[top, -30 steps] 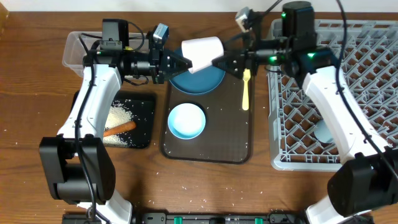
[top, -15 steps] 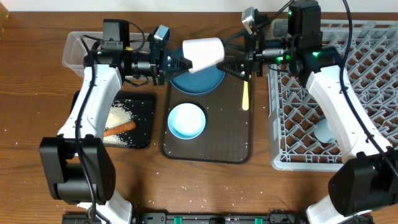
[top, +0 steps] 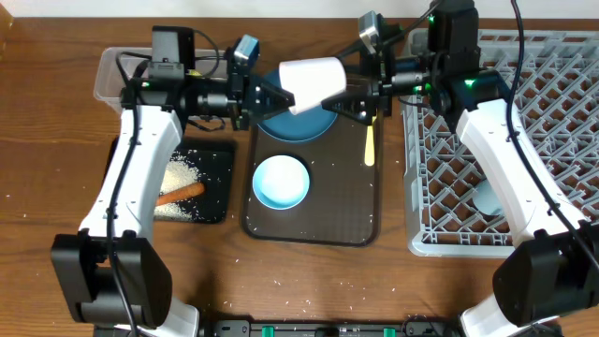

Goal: Sort waste into correct bins and load items into the dishwasher rack
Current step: 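Pass the pink cup from the left gripper to the right gripper, then carry the pink cup with the right gripper and place it in the rack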

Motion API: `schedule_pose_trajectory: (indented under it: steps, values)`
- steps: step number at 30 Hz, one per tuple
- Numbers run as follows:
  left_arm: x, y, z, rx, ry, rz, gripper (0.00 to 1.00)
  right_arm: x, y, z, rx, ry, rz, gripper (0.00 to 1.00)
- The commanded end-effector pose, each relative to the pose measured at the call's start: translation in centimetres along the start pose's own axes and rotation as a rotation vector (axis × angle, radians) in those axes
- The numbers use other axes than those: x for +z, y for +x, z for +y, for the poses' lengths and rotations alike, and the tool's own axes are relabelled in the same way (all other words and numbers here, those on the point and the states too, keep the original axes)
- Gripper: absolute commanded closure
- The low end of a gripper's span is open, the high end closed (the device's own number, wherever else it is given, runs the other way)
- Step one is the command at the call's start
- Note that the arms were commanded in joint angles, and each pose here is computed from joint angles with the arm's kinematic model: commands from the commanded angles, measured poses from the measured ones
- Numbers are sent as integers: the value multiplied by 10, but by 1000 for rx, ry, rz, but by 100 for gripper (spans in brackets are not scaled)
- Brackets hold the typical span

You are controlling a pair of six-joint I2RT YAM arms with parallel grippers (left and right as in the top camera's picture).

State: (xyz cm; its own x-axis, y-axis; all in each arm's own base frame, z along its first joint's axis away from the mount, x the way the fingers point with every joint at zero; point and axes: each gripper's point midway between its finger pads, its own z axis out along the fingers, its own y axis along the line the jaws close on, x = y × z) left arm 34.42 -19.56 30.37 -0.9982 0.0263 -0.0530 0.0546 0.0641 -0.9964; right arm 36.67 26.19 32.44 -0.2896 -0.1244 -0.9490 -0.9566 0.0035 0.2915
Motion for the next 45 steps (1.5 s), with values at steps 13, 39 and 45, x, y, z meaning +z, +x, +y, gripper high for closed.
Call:
schedule_pose_trajectory:
  steps: [13, 39, 45]
  values:
    - [7, 10, -6, 35, 25, 35, 94, -11, -11, 31, -52, -200, -61, 28]
    - [7, 10, -6, 40, 22, 34, 90, 3, -11, 41, -70, -234, -51, 50]
    - [7, 9, -4, 39, 13, 28, 73, -13, -12, 28, -59, -188, -63, 53]
